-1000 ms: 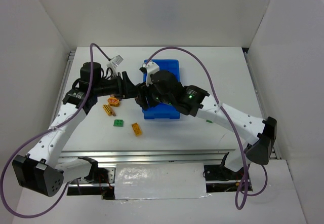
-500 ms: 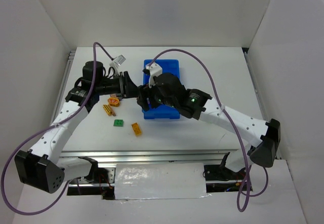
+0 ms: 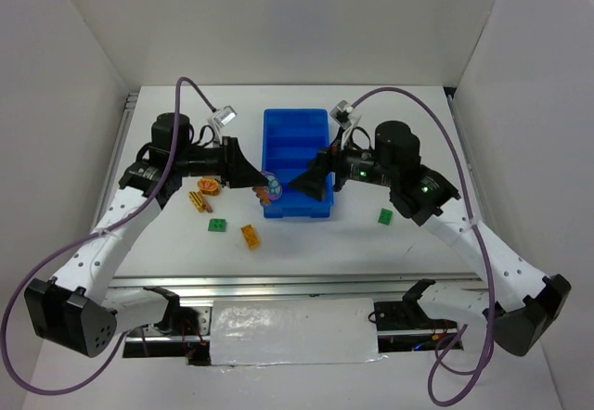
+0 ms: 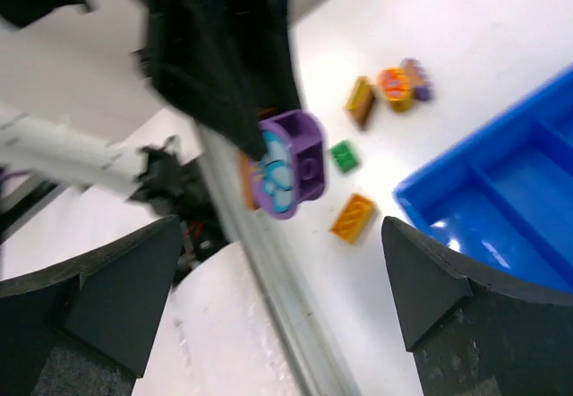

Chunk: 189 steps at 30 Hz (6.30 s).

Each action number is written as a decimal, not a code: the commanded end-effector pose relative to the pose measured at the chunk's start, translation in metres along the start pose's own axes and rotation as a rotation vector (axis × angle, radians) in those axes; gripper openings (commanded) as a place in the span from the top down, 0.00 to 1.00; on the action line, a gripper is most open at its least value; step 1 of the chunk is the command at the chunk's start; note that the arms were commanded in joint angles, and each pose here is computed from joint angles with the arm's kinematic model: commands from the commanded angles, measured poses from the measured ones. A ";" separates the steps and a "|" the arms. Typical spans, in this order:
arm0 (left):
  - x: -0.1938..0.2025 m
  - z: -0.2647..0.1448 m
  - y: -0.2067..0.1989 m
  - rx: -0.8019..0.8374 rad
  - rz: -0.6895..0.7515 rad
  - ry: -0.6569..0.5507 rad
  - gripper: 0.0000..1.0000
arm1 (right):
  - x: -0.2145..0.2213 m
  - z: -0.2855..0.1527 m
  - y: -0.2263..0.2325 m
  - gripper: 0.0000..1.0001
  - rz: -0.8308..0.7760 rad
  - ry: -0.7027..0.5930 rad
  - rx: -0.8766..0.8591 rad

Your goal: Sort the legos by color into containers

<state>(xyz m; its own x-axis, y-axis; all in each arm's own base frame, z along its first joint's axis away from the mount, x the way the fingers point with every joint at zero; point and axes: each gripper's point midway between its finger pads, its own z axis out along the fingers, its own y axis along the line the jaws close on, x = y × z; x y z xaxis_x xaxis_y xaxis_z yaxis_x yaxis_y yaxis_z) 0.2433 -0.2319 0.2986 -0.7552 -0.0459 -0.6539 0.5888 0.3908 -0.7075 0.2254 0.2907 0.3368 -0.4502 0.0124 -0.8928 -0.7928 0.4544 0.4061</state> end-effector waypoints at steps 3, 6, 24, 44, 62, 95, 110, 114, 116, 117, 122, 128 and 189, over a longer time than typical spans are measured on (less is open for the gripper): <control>-0.004 -0.013 -0.042 0.172 0.191 -0.011 1.00 | 0.002 -0.020 0.061 0.00 0.011 0.071 -0.368; -0.001 -0.019 -0.058 0.248 0.252 -0.019 1.00 | 0.007 -0.021 0.072 0.02 0.043 0.112 -0.454; 0.016 -0.040 -0.092 0.386 0.363 -0.022 1.00 | 0.007 0.017 0.105 0.30 0.093 0.156 -0.585; -0.011 -0.034 -0.075 0.208 0.318 -0.155 0.00 | 0.003 0.024 0.078 1.00 0.114 0.020 -0.429; -0.005 -0.047 -0.110 0.378 0.346 -0.212 0.03 | -0.030 -0.007 0.088 1.00 0.108 -0.201 -0.425; -0.006 -0.048 -0.115 0.410 0.374 -0.200 0.50 | -0.024 0.015 0.098 1.00 0.144 -0.134 -0.518; 0.000 -0.055 -0.123 0.415 0.435 -0.187 1.00 | -0.023 -0.008 0.059 1.00 0.142 -0.175 -0.488; 0.001 -0.056 -0.123 0.401 0.443 -0.181 1.00 | -0.022 -0.013 0.053 1.00 0.103 -0.180 -0.456; -0.001 -0.055 -0.119 0.373 0.462 -0.189 1.00 | -0.021 -0.013 0.041 1.00 0.114 -0.177 -0.388; 0.000 -0.056 -0.118 0.348 0.438 -0.173 1.00 | -0.020 -0.012 0.029 1.00 0.081 -0.182 -0.336; -0.009 -0.053 -0.099 0.211 0.435 -0.190 1.00 | -0.003 -0.006 -0.027 1.00 0.101 -0.109 -0.020; -0.027 -0.047 -0.057 -0.016 0.357 -0.258 1.00 | 0.035 0.007 -0.106 1.00 0.141 0.061 0.334; 0.009 -0.049 -0.077 0.239 0.383 -0.169 1.00 | 0.043 0.014 0.036 0.24 0.009 0.022 -0.341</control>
<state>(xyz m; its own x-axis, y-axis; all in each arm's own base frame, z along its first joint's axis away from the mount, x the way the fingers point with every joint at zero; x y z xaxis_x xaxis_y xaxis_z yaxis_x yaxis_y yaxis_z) 0.2060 -0.2110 0.3356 -0.4817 -0.1046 -0.8701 0.7944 0.3670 -0.4839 0.2226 0.3007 0.2683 -0.5214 -0.0604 -0.8512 -0.7841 0.4274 0.4500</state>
